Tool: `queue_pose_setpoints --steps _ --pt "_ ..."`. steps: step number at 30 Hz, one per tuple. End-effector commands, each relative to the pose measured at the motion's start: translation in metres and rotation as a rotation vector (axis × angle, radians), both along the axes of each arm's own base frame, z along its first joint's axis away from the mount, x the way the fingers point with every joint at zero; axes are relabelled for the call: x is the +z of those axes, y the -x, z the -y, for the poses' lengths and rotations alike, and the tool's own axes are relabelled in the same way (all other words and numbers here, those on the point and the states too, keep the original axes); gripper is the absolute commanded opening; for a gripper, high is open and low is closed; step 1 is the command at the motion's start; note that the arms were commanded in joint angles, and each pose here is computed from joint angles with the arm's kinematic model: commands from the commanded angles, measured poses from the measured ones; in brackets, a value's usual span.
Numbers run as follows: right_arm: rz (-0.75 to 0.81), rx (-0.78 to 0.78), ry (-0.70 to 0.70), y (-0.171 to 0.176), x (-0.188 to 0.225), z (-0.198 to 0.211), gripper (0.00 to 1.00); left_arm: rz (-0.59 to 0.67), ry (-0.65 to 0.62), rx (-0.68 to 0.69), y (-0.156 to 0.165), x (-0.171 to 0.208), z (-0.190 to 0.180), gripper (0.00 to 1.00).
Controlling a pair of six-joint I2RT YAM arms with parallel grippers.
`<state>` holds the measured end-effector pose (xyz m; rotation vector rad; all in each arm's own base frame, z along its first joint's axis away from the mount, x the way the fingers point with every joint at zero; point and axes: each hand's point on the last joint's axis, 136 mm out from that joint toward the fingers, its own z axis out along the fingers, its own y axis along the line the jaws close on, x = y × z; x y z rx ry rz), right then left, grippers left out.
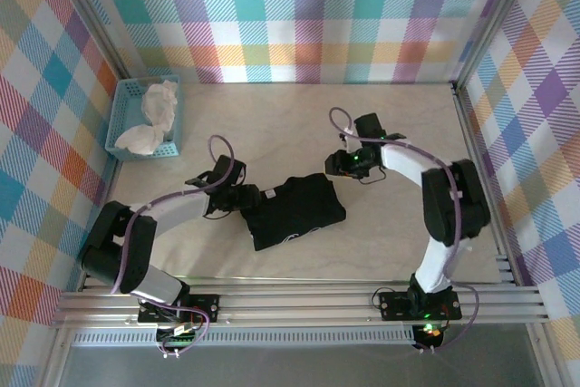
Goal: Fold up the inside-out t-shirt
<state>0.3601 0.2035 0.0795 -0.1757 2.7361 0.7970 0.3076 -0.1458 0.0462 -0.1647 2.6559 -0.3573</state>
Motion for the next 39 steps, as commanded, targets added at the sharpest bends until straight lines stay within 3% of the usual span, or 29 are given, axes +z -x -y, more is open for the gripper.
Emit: queue_pose_setpoints --steps 1,5,9,11,15,21,25,28,34,39 --pt "-0.077 0.013 0.038 0.038 -0.007 0.014 0.57 0.057 -0.132 0.048 0.000 0.023 -0.031 0.78" --pt "-0.127 0.058 -0.089 0.057 -0.006 -0.009 0.69 0.080 -0.032 0.045 0.023 0.044 -0.024 0.83" --pt "-0.142 0.073 -0.092 0.057 -0.014 -0.016 0.74 0.189 0.304 -0.121 0.043 0.085 0.042 0.80" --pt "-0.158 0.074 -0.098 0.055 -0.019 -0.018 0.75 0.188 0.388 -0.187 0.048 0.090 0.065 0.78" --pt "-0.205 0.080 -0.108 0.058 -0.034 -0.022 0.78 0.084 0.362 -0.225 0.049 0.056 0.076 0.76" --pt "-0.254 0.104 -0.118 0.070 -0.046 -0.028 0.81 -0.015 0.258 -0.182 0.059 -0.004 0.058 0.75" --pt "-0.284 0.128 -0.149 0.076 -0.053 -0.043 0.81 -0.005 0.262 -0.184 0.058 -0.003 0.059 0.75" --pt "-0.295 0.125 -0.201 0.075 -0.051 -0.051 0.72 0.050 0.215 -0.160 0.049 0.012 0.050 0.77" --pt "-0.256 0.152 -0.275 0.064 -0.030 -0.064 0.34 0.192 0.077 -0.047 0.032 0.058 0.014 0.80" --pt "-0.217 0.166 -0.287 0.051 -0.018 -0.066 0.07 0.213 0.036 0.025 0.034 0.076 -0.010 0.81"
